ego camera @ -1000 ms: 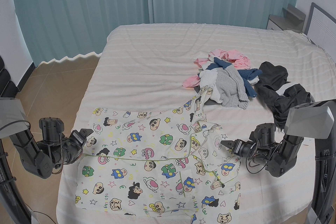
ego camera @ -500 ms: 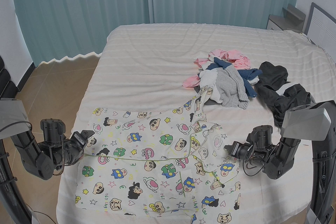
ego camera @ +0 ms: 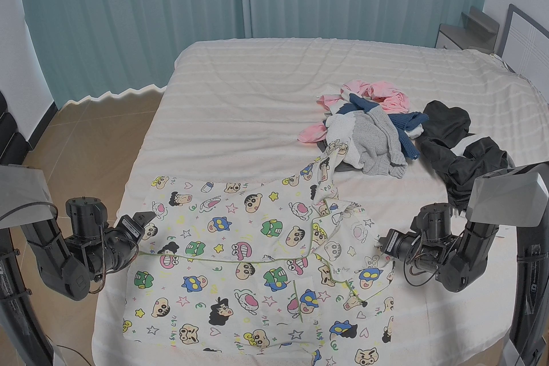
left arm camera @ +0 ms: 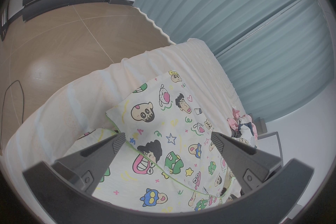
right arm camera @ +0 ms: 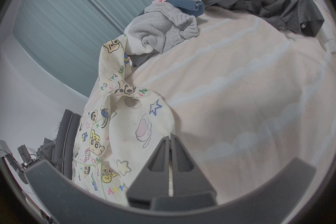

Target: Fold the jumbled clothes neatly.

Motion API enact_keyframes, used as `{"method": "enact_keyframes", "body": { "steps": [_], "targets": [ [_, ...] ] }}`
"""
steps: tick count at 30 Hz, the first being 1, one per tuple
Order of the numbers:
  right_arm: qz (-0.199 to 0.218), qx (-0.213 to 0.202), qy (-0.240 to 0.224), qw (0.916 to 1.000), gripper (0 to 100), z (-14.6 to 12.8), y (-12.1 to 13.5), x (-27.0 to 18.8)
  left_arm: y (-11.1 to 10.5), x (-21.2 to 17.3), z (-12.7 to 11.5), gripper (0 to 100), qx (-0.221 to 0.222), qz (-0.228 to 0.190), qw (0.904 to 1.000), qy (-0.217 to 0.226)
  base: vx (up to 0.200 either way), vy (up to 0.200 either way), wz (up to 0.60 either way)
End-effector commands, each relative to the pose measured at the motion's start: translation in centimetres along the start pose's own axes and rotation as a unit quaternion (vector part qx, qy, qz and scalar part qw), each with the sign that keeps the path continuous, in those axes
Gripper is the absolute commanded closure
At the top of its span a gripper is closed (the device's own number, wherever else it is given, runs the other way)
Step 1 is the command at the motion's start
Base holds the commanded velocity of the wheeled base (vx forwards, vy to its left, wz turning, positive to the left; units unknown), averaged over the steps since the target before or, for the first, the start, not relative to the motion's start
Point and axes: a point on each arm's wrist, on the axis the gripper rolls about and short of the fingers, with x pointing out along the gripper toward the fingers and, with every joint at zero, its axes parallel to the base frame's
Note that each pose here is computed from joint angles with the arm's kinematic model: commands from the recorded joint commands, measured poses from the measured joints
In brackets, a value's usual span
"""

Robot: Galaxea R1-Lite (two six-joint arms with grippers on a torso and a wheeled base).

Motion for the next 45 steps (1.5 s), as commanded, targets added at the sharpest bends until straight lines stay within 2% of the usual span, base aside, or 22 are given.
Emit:
{"method": "enact_keyframes", "body": {
  "steps": [1, 6, 15, 16, 18, 24, 26, 34, 35, 40, 45],
  "targets": [
    [-0.005, -0.001, -0.006, 1.0, 100, 0.9, 0.0, -1.8, 0.5, 0.4, -0.3, 0, -0.001, 0.005, 1.0, 0.002, 0.0, 0.0, 0.0],
    [-0.026, -0.026, 0.004, 0.9993, 100, 1.2, -0.7, -2.8, 0.7, 0.7, -0.3, 0, 0.0, 0.0, 1.0, -0.002, 0.0, 0.0, 0.0],
    [-0.06, -0.044, -0.007, 0.9972, 100, 1.9, -2.1, -3.2, 0.8, 0.7, -0.4, 0, 0.0, 0.0, 1.0, -0.002, 0.0, 0.0, 0.0],
    [-0.089, -0.059, -0.008, 0.9943, 100, 1.9, -2.9, -3.1, 0.8, 0.7, -0.4, 0, 0.0, 0.0, 1.0, -0.002, 0.0, 0.0, 0.0],
    [-0.098, -0.066, -0.004, 0.993, 100, 1.8, -3.3, -3.1, 0.8, 0.7, -0.4, 0, 0.0, 0.0, 1.0, -0.002, 0.0, 0.0, 0.0],
    [-0.12, -0.07, 0.006, 0.9903, 100, 1.6, -3.7, -3.0, 0.8, 0.7, -0.4, 0, -0.001, 0.001, 1.0, -0.002, 0.0, 0.0, 0.0],
    [-0.144, -0.079, 0.007, 0.9864, 100, 1.7, -4.2, -2.9, 0.9, 0.7, -0.3, 0, -0.002, 0.002, 1.0, -0.004, 0.0, 0.0, 0.0],
    [-0.167, -0.09, 0.008, 0.9819, 100, 1.9, -4.7, -3.0, 0.8, 0.7, -0.3, 0, -0.002, 0.001, 1.0, -0.004, 0.0, 0.0, 0.0],
    [-0.181, -0.09, 0.006, 0.9795, 100, 2.1, -5.0, -3.0, 0.8, 0.7, -0.3, 0, -0.002, 0.001, 1.0, -0.004, 0.0, 0.0, 0.0],
    [-0.193, -0.093, 0.018, 0.9766, 100, 2.1, -5.4, -3.2, 0.8, 0.7, -0.3, 0, -0.002, 0.001, 1.0, -0.004, 0.0, 0.0, 0.0],
    [-0.204, -0.091, 0.009, 0.9746, 100, 2.7, -5.7, -3.0, 0.9, 0.8, -0.3, 0, -0.002, 0.002, 1.0, -0.003, 0.0, 0.0, 0.0]
  ]
}}
